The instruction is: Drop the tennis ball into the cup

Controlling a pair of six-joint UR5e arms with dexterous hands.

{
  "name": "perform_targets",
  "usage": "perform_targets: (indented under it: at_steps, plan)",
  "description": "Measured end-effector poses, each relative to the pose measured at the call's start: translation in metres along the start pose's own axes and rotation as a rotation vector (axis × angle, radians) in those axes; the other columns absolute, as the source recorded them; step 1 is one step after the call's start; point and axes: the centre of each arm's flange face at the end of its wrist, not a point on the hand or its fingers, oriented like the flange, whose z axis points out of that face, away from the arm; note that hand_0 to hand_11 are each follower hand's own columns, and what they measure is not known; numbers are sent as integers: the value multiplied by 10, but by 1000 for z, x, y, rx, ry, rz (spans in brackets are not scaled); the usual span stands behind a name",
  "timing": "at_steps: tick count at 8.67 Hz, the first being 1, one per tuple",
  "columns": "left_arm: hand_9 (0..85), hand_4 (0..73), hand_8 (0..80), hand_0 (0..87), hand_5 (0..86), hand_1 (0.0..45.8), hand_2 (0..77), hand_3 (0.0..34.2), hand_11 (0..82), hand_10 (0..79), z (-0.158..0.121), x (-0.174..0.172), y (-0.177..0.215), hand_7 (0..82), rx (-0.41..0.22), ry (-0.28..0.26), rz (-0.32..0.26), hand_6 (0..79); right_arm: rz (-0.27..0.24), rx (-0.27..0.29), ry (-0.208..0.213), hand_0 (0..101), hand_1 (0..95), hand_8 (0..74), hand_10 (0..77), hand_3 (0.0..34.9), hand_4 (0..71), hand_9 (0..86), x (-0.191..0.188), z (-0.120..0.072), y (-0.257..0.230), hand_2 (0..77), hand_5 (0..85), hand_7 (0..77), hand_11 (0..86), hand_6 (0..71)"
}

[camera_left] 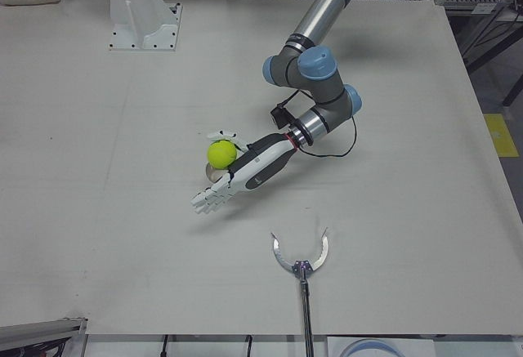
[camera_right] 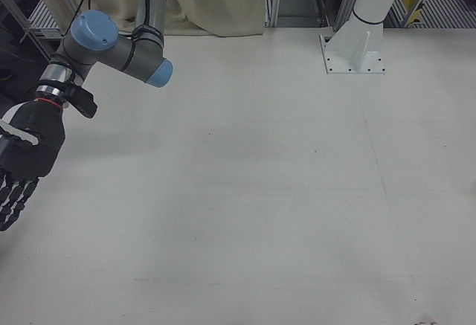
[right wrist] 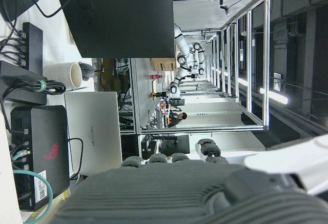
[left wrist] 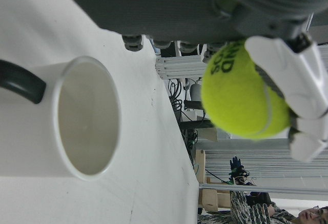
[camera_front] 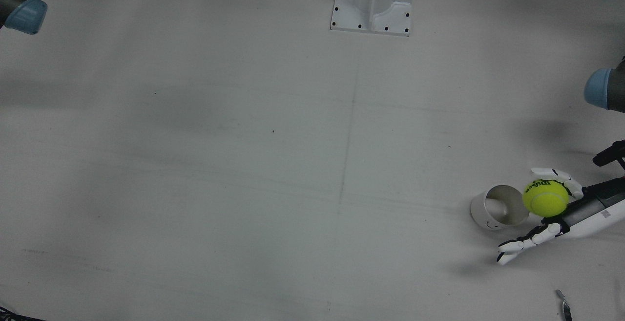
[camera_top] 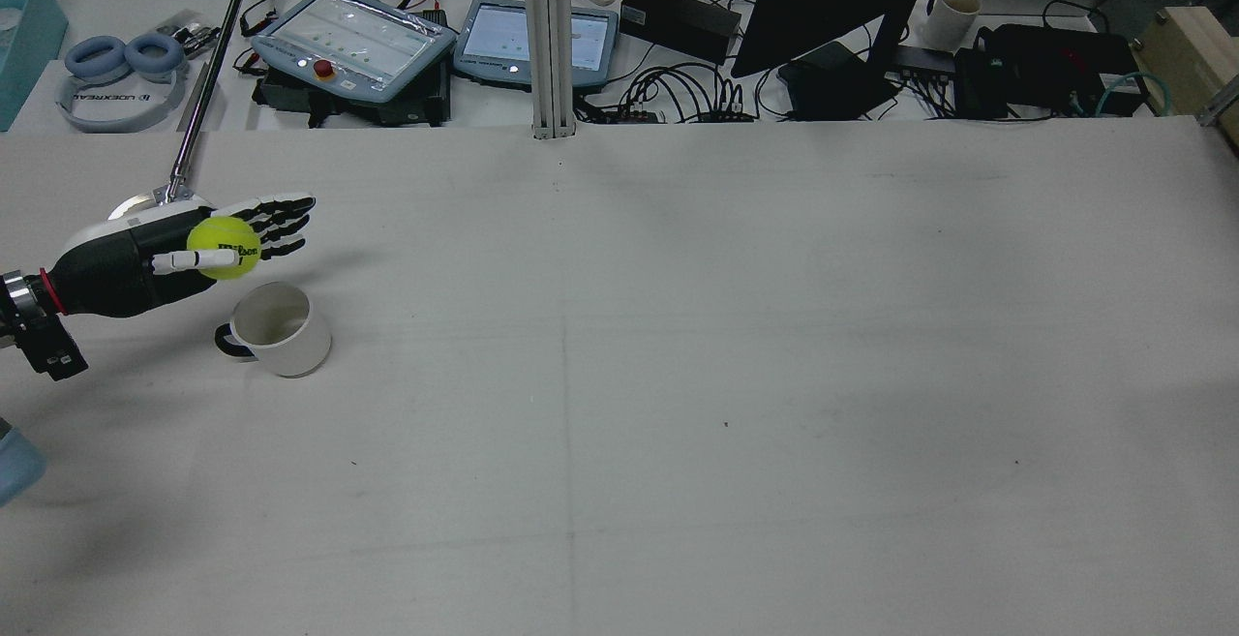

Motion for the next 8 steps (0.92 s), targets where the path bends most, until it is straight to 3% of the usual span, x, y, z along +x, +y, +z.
perform_targets:
  at_steps: [1,2,3,4,5,6,7,8]
  plan:
    - [11,11,0,141,125,218,213,38,71,0,0,0,1,11,-1,1,0,0,0,0,0,0,5,0,0,0,0,0,0,0,0,5,0,0,5,0]
    - [11,11,0,494,114,333,305,45,55,0,1,1,1,11,-2,1,1,0,0,0,0,0,5,0,0,0,0,0,0,0,0,5,0,0,5,0]
    - [11,11,0,494,114,333,305,45,55,0,0,1,1,11,-2,1,1,0,0,0,0,0,5,0,0,0,0,0,0,0,0,5,0,5,5,0]
    - [11,11,0,695,114,371,305,43,55,0,0,1,2,11,-3,1,1,0,0,0,0,0,5,0,0,0,0,0,0,0,0,5,0,0,5,0]
    - [11,11,0,802,109,360,305,44,55,0,0,1,2,11,-3,3,2,0,0,0,0,0,5,0,0,0,0,0,0,0,0,5,0,0,5,0]
    - [11,11,0,774,87,360,316,44,49,0,-5,12,1,11,4,18,5,5,0,0,0,0,5,0,0,0,0,0,0,0,0,5,0,0,5,0]
    - [5,11,0,610,11,245,425,39,0,0,-23,48,0,87,36,70,23,5,0,0,0,0,5,0,0,0,0,0,0,0,0,5,0,5,5,0]
    - [5,11,0,610,11,245,425,39,0,0,-47,90,6,87,81,131,44,5,0,-2,0,0,5,0,0,0,0,0,0,0,1,5,0,5,5,0]
